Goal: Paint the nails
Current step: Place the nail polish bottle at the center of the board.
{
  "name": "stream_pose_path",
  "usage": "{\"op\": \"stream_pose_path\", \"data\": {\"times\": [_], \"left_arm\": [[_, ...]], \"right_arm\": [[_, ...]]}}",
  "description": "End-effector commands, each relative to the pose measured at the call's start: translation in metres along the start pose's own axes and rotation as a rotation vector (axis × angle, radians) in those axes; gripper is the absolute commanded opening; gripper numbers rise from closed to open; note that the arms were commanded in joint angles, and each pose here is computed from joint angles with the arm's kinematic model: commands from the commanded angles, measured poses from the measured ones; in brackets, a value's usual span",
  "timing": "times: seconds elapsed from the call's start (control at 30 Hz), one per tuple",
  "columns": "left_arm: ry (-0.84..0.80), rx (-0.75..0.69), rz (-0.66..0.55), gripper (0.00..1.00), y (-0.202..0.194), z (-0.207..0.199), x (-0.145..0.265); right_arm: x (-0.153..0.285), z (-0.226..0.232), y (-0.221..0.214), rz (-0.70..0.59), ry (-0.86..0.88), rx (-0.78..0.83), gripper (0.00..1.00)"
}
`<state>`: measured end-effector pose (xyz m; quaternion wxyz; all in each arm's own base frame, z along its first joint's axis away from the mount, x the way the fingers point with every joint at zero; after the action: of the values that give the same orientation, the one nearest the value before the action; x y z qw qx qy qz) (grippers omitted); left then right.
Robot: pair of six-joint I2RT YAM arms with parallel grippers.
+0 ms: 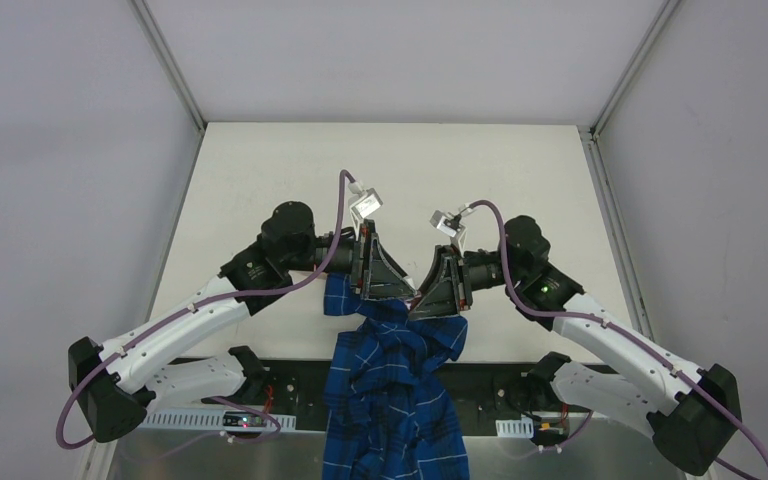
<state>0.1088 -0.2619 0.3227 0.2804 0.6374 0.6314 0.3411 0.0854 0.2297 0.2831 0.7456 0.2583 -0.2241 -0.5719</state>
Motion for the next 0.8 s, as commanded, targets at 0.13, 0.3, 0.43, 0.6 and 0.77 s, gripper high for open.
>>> {"op": "stream_pose_path", "data": {"times": [0.13,0.3,0.43,0.6,0.77], "left_arm": [[-0.022,-0.009,-0.035,0.49,0.0148,-0.0099,0.0013],[-0.015,-0.003,-0.039,0.45,0.0150,-0.0090,0.0009],[-0.011,0.006,-0.035,0.43,0.0132,-0.0076,0.0005],[-0.007,0.009,-0.034,0.36,0.0114,-0.0062,0.0008],[-0.003,0.006,-0.039,0.27,0.0113,-0.0060,0.0012]], "right_arm": [[0.0009,0.0139,0.0114,0.008,0.051,0.080,0.00],[0.0002,0.0118,0.0093,0.019,0.053,0.068,0.00],[0.0003,0.0115,0.0088,0.023,0.053,0.064,0.00],[-0.0001,0.0094,0.0085,0.022,0.040,0.057,0.00],[-0.0008,0.0073,0.0088,0.027,0.036,0.049,0.00]]}}
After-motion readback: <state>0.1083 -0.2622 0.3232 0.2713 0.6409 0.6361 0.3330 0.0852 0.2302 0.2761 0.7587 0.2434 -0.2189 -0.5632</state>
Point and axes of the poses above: each gripper's point midway between its finger pads, its own x axis back along the fingers, its own z axis along the line the jaws close on, y = z × x, the point moved 6 cm from there along x, back along the fingers, and after that the axes turned 6 degrees about -x, right-handed, at the moved point
